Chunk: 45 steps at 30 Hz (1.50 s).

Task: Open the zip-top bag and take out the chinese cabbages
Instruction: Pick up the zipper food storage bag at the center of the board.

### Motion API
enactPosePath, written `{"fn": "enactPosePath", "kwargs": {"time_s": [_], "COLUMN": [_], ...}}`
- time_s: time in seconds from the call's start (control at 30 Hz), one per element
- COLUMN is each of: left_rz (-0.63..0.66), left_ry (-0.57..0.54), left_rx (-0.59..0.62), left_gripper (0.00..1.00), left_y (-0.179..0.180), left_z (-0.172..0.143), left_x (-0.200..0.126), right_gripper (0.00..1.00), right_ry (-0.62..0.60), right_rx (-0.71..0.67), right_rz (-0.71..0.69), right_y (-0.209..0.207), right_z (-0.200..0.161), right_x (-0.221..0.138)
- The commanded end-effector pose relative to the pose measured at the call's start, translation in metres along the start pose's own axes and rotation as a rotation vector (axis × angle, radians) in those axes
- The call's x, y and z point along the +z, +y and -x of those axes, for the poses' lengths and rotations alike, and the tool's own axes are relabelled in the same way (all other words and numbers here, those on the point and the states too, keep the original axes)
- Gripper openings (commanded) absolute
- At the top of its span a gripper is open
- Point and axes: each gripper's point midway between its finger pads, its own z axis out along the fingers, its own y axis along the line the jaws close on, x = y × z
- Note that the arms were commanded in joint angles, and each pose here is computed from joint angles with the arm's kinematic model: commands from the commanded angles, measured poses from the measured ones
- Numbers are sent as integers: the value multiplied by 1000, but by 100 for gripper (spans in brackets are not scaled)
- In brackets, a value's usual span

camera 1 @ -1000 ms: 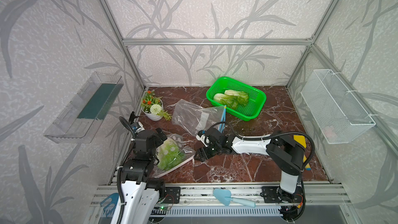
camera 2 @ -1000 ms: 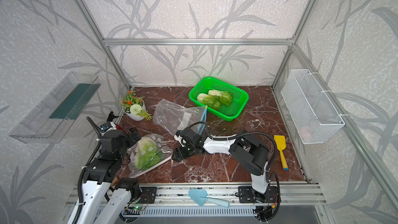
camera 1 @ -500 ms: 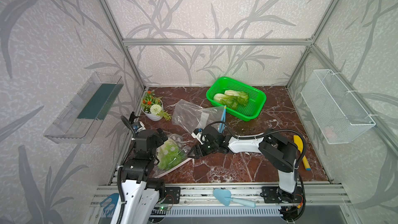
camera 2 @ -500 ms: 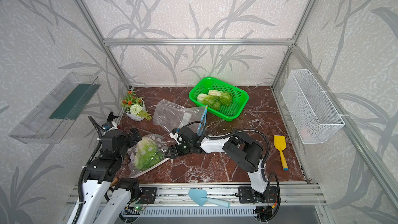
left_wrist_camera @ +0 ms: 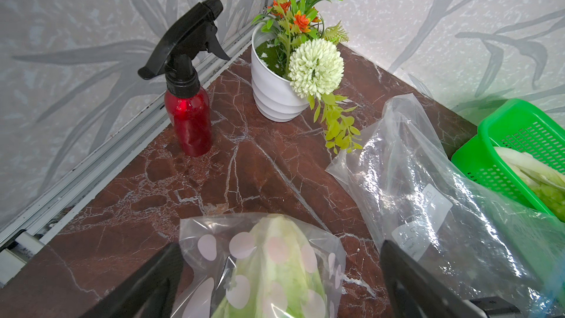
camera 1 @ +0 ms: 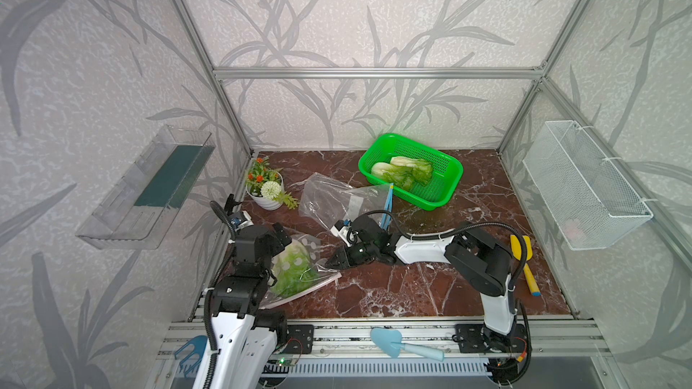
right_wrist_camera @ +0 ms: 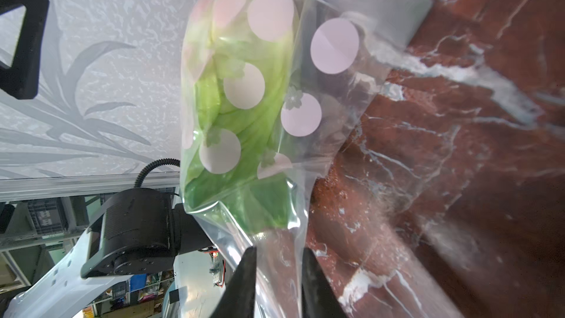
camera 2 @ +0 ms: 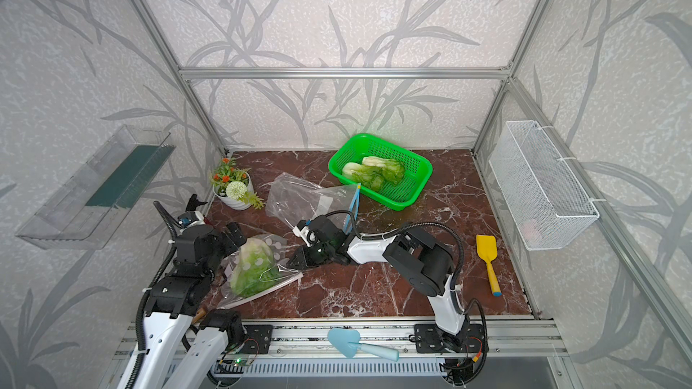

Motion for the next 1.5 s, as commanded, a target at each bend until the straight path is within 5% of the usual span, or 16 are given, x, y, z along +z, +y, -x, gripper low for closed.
{"fn": "enactPosePath", "kwargs": {"time_s": [0.0,0.07,0.23,0.6,0.9,1.07,1.27,1.47], "left_rz": [7,6,6,9,31,38,-47,-258], "left_ry": [-2,-6,-9,-8,-5,-10,36,192], "left_rx": [2,0,-4,-5,0,-14,4,201], "left_gripper": [99,99,99,99,99,99,98,85], "left_y": [1,1,2,3,8,9,-11,-67], "left_z": [2,3,3,1,-3,0,-5,-23], "left_x": [1,0,0,0,4,4,13,19], "right_gripper": [49,62,66,41,0,0,0,0], "right_ry": [26,54,59,62,18,-24,-176,-227], "right_rx": [13,3,-5,2,60,60,-8,35], "right_rz": [-2,-60,-78,52,150,145,51,-37], "right_y": [0,-9,-14,5,17,20,21,-10], "right_z": [0,-8,-16,-13,-8,5,50,74], "right_x": [1,-2,-11,7,3,-10,-76,-126]}}
